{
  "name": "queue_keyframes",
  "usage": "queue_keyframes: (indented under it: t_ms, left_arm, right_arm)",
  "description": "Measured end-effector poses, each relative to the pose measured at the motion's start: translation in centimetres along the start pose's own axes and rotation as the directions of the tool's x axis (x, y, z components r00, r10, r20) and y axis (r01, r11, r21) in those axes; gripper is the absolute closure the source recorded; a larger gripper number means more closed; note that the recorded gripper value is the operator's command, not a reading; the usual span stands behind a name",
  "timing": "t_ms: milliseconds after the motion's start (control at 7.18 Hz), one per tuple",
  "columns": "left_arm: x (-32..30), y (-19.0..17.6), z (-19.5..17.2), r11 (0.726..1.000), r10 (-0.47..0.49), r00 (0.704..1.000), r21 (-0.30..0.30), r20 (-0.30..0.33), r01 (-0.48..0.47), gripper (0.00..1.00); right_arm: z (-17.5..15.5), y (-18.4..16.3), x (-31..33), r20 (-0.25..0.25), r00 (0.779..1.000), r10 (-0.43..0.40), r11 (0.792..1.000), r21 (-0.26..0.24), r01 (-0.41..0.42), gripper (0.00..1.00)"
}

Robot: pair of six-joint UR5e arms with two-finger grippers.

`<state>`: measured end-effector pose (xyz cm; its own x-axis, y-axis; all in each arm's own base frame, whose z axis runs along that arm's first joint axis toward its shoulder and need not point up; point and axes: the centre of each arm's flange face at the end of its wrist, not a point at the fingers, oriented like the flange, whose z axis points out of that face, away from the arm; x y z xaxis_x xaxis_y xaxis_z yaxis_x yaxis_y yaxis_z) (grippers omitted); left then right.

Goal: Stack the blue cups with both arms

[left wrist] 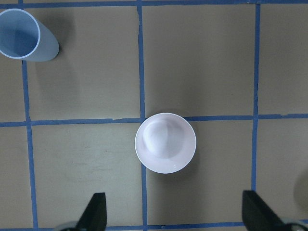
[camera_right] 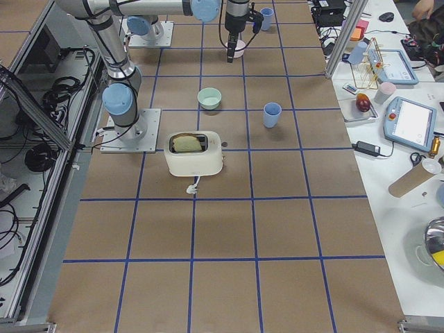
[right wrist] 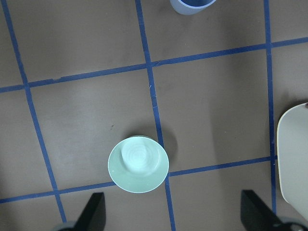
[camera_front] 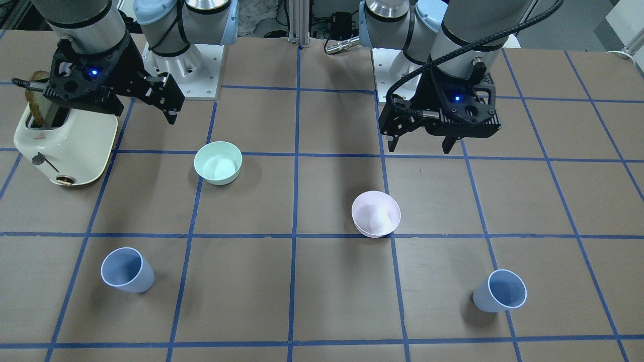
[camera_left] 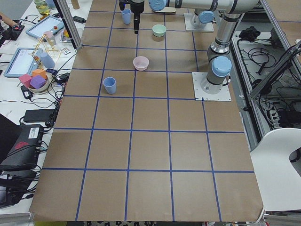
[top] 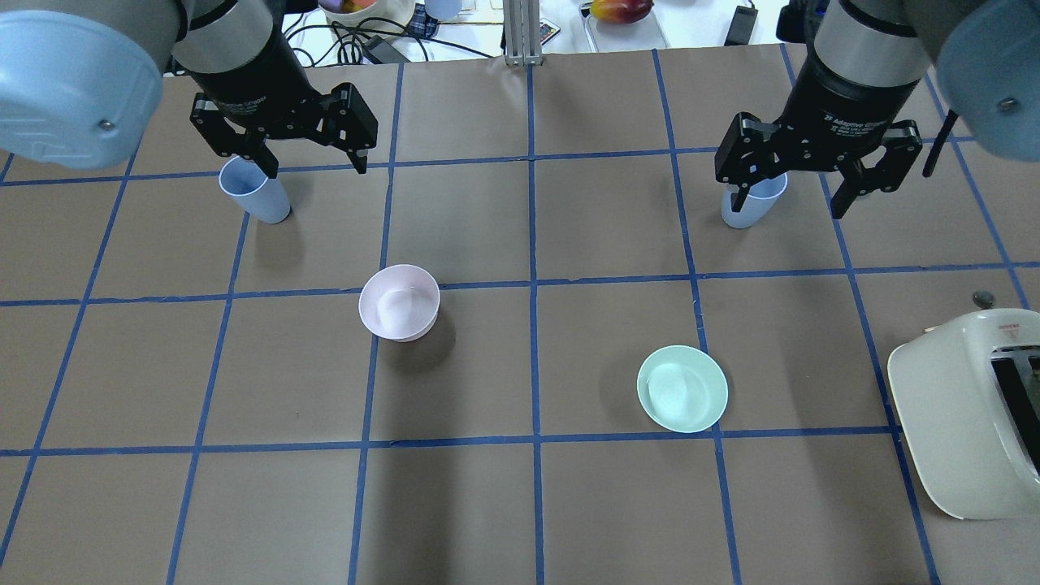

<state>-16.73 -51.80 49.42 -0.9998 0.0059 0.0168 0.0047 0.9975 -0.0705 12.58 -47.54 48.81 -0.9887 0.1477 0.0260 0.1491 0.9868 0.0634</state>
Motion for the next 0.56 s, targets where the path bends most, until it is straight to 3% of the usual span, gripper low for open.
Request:
queue_keyframes:
  t_ms: [557]
  left_arm:
    - [-0.24, 0.55, -0.9, 1.0, -0.002, 1.0, 0.012, 0.001, 0.002, 0.0]
  right_arm:
    - [-0.06, 0.11, -0.04, 0.0, 1.0, -0.001, 1.0, -0.001, 0.001, 0.0]
